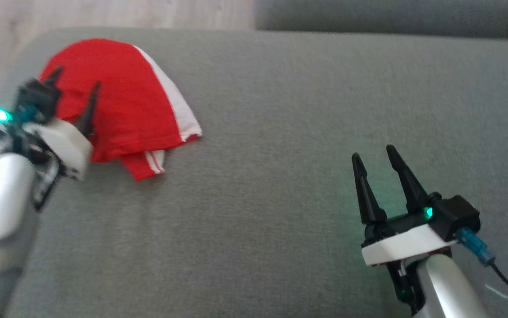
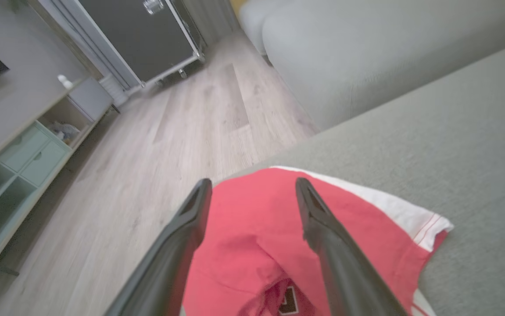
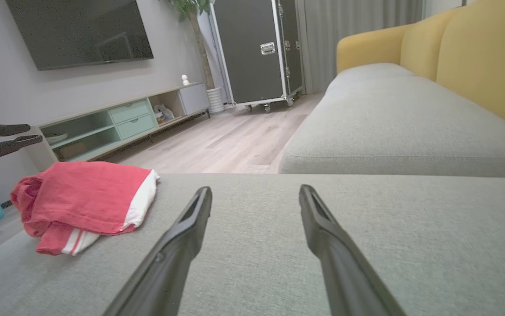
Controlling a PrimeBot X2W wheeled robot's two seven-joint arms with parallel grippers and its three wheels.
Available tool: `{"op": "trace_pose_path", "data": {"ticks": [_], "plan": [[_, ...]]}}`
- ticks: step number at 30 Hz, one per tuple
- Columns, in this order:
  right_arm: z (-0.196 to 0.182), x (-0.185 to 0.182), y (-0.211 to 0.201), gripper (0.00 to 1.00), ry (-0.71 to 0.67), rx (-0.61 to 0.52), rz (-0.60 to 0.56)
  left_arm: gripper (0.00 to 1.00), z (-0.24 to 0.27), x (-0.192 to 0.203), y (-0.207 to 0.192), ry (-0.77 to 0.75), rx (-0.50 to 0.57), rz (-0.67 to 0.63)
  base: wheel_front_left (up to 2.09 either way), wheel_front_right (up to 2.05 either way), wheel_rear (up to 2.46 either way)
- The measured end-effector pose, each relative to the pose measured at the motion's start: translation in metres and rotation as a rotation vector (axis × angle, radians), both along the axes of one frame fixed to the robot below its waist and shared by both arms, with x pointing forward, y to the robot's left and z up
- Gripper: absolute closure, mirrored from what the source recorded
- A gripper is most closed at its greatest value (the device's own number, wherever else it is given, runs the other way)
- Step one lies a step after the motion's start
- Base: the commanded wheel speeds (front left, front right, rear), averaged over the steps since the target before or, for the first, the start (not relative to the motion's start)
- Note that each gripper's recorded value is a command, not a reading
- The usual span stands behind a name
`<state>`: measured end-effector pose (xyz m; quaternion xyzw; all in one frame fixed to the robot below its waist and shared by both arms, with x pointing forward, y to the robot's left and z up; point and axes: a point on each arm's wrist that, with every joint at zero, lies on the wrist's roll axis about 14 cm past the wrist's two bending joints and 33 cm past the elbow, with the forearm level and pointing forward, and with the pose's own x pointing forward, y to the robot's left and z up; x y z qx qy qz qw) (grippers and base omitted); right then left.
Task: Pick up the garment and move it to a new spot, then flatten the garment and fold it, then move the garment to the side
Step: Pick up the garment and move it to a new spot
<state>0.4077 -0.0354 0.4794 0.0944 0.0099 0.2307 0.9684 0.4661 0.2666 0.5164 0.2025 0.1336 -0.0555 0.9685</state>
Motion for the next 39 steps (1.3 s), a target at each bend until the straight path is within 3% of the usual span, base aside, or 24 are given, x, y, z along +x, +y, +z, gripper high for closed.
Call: {"op": "trace_pose_path", "data": {"ticks": [9,19,20,21,22,29,39], "plan": [[-0.019,0.017,-0.031,0.0,0.041,-0.008,-0.091,0.0,-0.059,0.032,0.021,0.314,0.088,0.02,0.0,0.0,0.0],[-0.029,0.021,-0.052,0.0,0.065,-0.022,-0.149,0.0,-0.102,0.034,0.021,0.452,0.072,0.035,0.0,0.0,0.0],[-0.029,0.021,-0.053,0.0,0.064,-0.022,-0.152,0.08,-0.102,0.035,0.02,0.451,0.067,0.035,0.0,0.0,0.0],[-0.028,0.021,-0.054,0.0,0.064,-0.023,-0.156,0.71,-0.102,0.035,0.02,0.45,0.065,0.034,0.0,0.0,0.0],[-0.028,0.021,-0.055,0.0,0.063,-0.023,-0.158,1.0,-0.102,0.036,0.021,0.445,0.06,0.036,0.0,0.0,0.0],[-0.02,0.019,-0.055,0.0,0.044,-0.022,-0.157,1.0,-0.076,0.046,0.026,0.327,0.032,0.042,0.0,0.0,0.0],[0.006,0.01,-0.048,0.0,-0.019,-0.016,-0.138,1.0,0.05,0.071,0.013,-0.133,-0.037,-0.028,0.0,0.0,0.0]]}}
